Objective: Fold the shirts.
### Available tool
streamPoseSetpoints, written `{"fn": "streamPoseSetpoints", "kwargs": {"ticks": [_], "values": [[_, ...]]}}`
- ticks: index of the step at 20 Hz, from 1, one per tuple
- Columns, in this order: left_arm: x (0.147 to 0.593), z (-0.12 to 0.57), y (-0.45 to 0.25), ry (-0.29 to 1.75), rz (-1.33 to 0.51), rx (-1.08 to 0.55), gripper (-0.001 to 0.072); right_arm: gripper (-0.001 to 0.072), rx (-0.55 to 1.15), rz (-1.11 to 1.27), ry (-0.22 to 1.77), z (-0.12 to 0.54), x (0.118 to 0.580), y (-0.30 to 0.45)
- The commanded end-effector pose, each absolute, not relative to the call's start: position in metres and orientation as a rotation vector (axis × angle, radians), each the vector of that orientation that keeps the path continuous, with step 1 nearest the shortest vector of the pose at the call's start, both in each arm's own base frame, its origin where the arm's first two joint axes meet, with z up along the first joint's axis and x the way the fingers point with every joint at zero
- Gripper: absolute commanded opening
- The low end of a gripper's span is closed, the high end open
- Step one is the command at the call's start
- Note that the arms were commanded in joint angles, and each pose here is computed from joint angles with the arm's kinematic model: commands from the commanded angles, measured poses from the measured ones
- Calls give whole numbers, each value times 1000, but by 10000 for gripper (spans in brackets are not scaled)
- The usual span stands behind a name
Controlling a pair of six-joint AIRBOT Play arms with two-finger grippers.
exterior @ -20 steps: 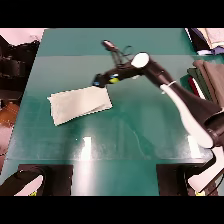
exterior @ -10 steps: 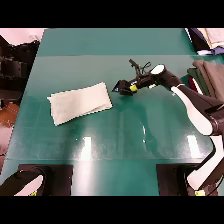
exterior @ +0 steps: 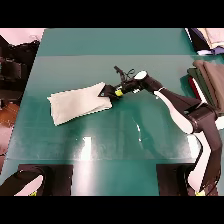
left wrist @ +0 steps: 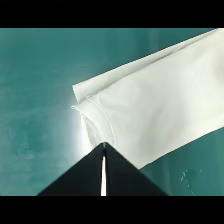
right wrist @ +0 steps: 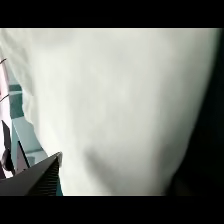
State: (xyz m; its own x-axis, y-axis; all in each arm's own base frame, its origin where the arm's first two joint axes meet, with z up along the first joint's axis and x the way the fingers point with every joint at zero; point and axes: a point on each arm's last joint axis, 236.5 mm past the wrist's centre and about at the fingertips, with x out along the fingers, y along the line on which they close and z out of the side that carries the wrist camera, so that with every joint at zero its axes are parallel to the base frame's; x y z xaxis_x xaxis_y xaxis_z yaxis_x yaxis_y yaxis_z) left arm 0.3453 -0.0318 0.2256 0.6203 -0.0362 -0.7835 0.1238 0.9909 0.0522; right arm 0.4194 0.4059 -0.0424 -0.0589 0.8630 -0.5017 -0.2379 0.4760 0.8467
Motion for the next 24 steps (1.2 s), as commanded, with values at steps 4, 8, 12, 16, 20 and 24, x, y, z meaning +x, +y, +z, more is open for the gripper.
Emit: {"fn": "streamPoseSetpoints", "kwargs": {"ticks": [4,8,12,16,20,24], "values": [[339,221,-31,932,-90,106,27,60,592,1039,1269,-35,427,437],[339,221,-36,929,-109,95,27,15,577,1046,1236,-24,433,430],[339,222,-42,923,-131,80,27,14,523,992,1123,35,466,373],[348,215,-78,899,-254,-17,26,13,329,750,988,91,508,245],[350,196,-119,917,-388,-159,26,13,289,481,841,141,538,101],[348,183,-133,940,-430,-224,26,13,365,207,682,166,560,-42]]}}
